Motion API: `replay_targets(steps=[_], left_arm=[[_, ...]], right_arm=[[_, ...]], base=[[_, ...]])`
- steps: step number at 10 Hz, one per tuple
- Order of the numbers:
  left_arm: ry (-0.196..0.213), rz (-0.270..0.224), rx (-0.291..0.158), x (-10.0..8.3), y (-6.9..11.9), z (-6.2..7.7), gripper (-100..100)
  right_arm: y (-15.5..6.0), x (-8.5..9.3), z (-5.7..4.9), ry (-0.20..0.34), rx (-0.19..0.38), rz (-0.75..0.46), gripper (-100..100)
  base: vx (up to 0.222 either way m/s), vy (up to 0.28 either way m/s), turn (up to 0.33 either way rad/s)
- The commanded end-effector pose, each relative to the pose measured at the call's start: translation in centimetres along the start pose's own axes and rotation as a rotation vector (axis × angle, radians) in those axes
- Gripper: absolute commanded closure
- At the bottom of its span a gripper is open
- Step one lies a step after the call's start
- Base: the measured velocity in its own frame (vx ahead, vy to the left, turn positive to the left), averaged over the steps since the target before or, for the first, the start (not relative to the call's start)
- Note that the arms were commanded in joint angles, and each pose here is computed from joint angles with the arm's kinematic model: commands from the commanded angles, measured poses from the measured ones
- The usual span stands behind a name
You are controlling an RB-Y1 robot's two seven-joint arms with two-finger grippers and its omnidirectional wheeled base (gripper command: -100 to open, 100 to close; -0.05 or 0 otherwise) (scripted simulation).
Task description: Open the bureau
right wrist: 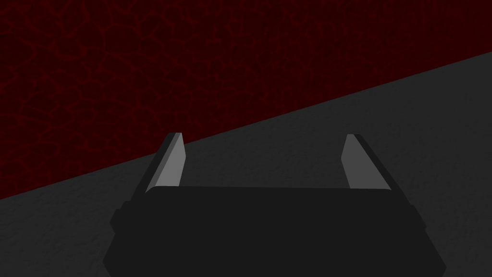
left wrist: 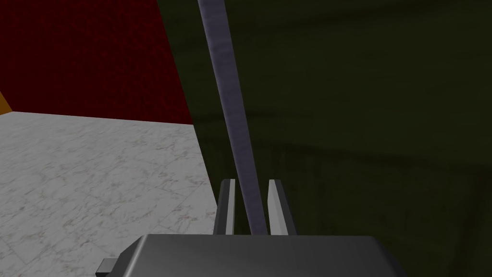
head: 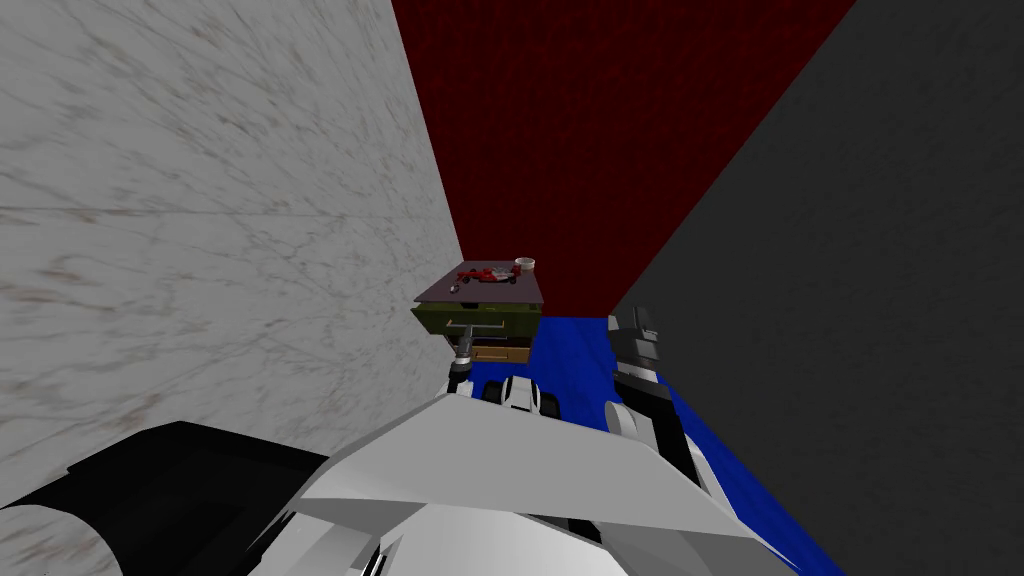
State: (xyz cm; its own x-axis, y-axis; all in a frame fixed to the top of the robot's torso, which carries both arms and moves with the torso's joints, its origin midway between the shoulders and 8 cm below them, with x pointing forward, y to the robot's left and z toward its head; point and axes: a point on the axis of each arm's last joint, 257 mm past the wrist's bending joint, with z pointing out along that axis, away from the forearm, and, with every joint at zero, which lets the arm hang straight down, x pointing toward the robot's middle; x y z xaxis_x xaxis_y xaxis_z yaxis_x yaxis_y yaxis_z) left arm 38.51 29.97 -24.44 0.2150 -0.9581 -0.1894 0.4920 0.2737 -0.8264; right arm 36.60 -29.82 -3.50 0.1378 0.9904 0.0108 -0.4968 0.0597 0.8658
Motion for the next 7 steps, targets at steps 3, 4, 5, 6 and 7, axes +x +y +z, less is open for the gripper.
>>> replay_targets(steps=[3,4,5,6,7], left_arm=[[-0.025,0.015,0.003,-0.73,-0.44,0.21,100],[-0.03,0.017,0.005,-0.86,-0.56,0.27,100],[-0.038,0.023,0.01,-1.11,-0.81,0.4,100],[-0.031,0.018,-0.013,-0.95,-0.17,-0.07,100],[-0.03,0.017,-0.011,-0.86,-0.4,-0.26,100]], right_arm=[[0.0,0.0,0.0,0.0,0.0,0.0,0],[0.0,0.0,0.0,0.0,0.0,0.0,0],[0.0,0.0,0.0,0.0,0.0,0.0,0],[0.0,0.0,0.0,0.0,0.0,0.0,0],[-0.01,-0.01,-0.01,0.0,0.0,0.0,0]], base=[[-0.17,0.011,-0.1],[-0.189,-0.022,-0.069],[-0.187,-0.036,-0.07],[-0.088,-0.016,-0.014],[-0.115,-0.038,0.041]])
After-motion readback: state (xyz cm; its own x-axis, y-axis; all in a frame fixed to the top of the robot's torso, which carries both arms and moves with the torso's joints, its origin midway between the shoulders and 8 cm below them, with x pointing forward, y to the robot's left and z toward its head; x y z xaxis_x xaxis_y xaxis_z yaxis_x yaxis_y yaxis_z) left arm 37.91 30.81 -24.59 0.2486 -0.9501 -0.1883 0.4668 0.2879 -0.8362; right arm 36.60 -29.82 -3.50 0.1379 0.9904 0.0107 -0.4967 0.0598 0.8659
